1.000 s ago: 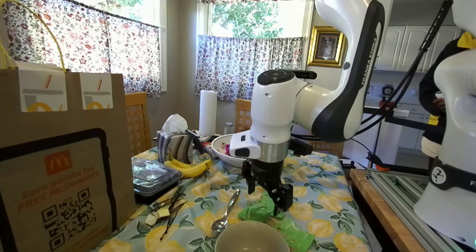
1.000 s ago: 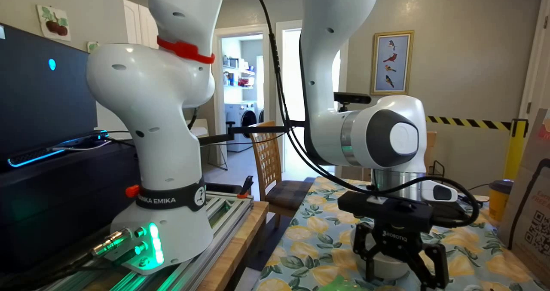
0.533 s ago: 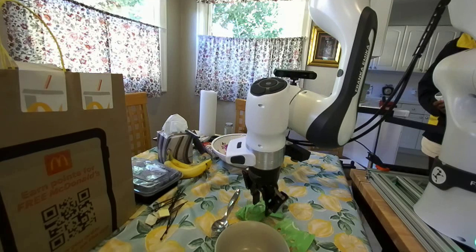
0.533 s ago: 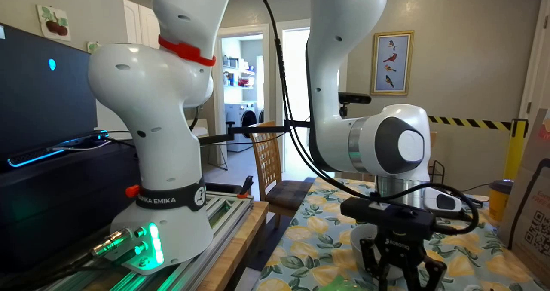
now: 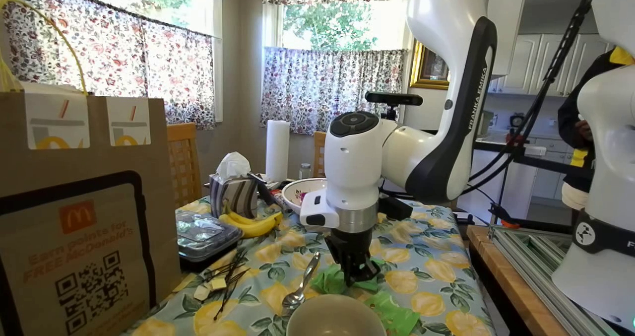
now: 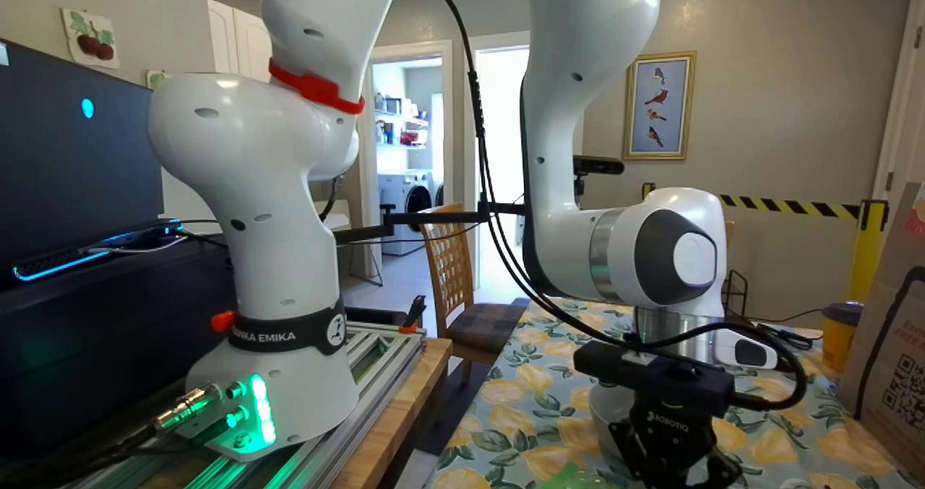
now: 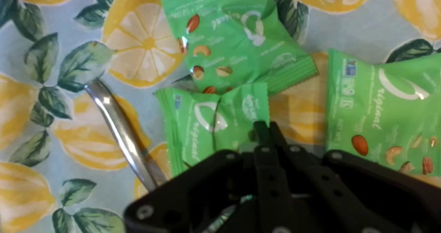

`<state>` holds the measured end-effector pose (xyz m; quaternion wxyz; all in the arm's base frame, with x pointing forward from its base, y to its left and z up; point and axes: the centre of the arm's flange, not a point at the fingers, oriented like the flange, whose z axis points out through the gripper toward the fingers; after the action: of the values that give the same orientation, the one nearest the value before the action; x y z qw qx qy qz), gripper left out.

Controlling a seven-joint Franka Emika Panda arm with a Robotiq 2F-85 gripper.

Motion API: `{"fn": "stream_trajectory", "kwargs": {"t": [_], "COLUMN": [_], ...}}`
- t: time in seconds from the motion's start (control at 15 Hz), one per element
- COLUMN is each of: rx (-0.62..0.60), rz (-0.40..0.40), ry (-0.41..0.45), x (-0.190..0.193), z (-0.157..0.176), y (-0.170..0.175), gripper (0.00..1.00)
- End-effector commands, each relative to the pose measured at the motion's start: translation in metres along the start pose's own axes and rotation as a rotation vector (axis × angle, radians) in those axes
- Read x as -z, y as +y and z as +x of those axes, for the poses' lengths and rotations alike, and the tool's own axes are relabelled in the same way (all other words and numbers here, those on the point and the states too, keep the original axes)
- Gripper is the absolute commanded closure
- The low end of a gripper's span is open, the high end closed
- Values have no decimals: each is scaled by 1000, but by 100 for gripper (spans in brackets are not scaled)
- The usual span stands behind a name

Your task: Put one green sachet on the silver spoon then use the spoon to place the sachet in the grey bowl.

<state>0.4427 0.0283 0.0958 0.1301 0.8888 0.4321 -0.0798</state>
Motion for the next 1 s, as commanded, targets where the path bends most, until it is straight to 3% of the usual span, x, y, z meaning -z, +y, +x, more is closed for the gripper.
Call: {"fn": "stream_trajectory", "kwargs": {"t": [0.0,0.53,0.93], "rx": [-25,-17,100], "rz": [-52,-137,-218], "ry": [-18,-18,11], "x": [15,66,75], "z": [-3,-20,-12], "y": [0,-3,14], "gripper": [100,100,100]}}
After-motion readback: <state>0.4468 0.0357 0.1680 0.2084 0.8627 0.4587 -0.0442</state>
